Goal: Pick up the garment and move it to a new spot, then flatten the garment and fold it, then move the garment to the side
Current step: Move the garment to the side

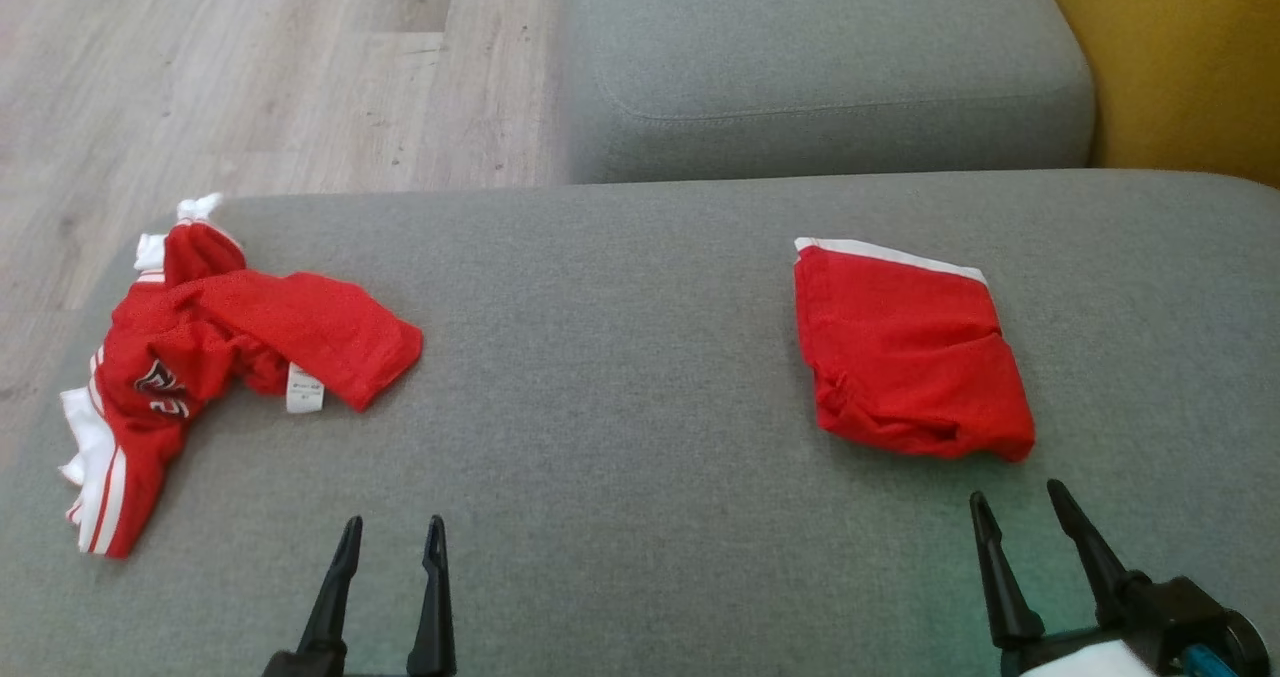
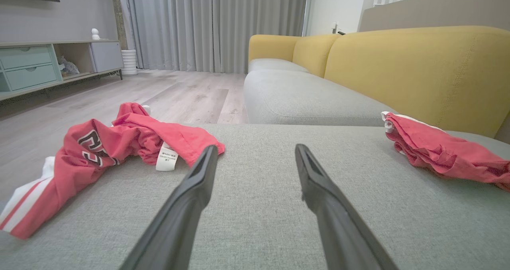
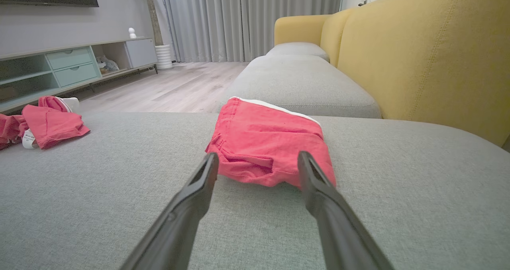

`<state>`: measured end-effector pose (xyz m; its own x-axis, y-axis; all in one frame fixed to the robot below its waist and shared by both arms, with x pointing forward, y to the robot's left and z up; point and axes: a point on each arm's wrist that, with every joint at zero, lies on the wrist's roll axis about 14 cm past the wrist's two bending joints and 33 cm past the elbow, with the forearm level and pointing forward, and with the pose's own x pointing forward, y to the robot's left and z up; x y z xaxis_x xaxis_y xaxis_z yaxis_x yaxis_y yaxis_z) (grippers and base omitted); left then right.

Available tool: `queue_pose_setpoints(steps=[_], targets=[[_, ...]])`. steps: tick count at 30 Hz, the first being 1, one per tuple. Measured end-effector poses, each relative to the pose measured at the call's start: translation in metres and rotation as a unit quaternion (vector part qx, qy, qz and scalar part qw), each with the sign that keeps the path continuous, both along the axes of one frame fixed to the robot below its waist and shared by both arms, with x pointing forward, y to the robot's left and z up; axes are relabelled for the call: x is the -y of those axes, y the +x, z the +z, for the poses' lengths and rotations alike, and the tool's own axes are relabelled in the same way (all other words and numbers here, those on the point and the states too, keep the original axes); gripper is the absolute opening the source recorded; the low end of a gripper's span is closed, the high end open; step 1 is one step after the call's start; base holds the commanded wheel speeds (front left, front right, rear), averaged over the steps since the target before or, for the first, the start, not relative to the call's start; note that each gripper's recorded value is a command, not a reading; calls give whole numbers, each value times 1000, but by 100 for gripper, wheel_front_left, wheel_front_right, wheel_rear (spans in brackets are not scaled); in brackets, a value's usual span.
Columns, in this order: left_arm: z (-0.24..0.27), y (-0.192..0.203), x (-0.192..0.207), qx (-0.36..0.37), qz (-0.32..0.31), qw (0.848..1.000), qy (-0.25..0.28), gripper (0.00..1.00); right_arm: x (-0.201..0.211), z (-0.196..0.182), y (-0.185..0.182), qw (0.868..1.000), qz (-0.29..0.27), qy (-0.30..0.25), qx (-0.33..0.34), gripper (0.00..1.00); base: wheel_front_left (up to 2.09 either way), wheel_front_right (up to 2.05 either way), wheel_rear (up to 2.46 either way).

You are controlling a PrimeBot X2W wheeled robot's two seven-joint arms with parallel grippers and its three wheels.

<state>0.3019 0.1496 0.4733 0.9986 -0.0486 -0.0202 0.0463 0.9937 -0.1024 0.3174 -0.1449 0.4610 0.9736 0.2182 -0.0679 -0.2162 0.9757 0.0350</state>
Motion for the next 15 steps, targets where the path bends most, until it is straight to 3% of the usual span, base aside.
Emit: queue_pose_setpoints(steps=[9, 15], targets=[[-10, 6, 6, -20, -7, 1000, -17, 100, 6, -9, 2, 1000, -12, 1, -16, 100, 0, 0, 0], [-16, 26, 15, -32, -23, 999, -19, 100, 9, 6, 50, 1000, -16, 10, 8, 100, 0, 0, 0]])
